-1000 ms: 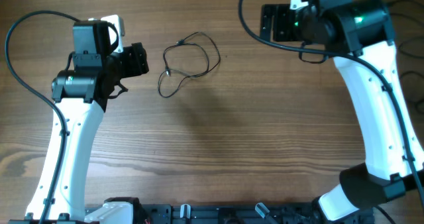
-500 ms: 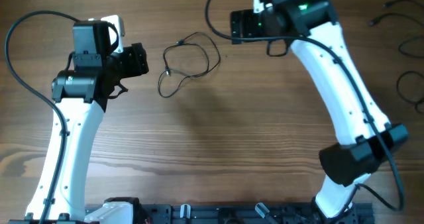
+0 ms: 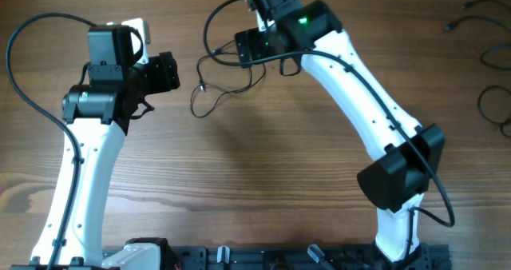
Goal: Untangle cables
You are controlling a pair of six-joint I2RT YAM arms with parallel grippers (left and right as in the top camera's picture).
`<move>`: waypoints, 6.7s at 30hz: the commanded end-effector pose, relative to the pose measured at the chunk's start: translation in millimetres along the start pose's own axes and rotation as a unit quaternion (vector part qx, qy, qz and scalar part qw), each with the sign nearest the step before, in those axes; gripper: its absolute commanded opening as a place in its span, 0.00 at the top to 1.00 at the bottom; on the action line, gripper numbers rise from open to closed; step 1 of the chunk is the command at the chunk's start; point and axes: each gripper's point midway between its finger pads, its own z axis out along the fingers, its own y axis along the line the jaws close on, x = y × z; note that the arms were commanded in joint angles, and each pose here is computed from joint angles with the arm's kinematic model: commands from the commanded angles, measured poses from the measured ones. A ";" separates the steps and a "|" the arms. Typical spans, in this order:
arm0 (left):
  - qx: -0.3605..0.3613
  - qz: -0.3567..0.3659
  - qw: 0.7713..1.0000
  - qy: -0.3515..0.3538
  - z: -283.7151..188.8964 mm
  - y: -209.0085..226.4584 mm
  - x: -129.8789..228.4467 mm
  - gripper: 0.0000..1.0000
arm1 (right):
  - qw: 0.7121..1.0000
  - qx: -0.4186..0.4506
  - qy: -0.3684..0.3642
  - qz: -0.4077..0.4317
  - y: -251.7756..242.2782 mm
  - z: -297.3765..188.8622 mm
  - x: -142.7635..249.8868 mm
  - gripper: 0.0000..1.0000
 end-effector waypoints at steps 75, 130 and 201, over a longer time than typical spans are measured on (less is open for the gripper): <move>0.125 0.147 0.981 0.020 15.0 -12.9 7.0 0.23 | 0.966 0.078 0.033 0.246 0.7 184.3 102.1 0.00; 0.138 0.147 0.979 0.020 13.8 -17.3 7.5 0.23 | 0.976 0.059 -0.042 0.204 -69.2 0.9 33.0 0.96; 0.177 0.144 0.973 0.024 9.5 -29.9 11.4 0.23 | 0.938 0.137 0.011 0.317 -62.1 114.3 114.5 0.30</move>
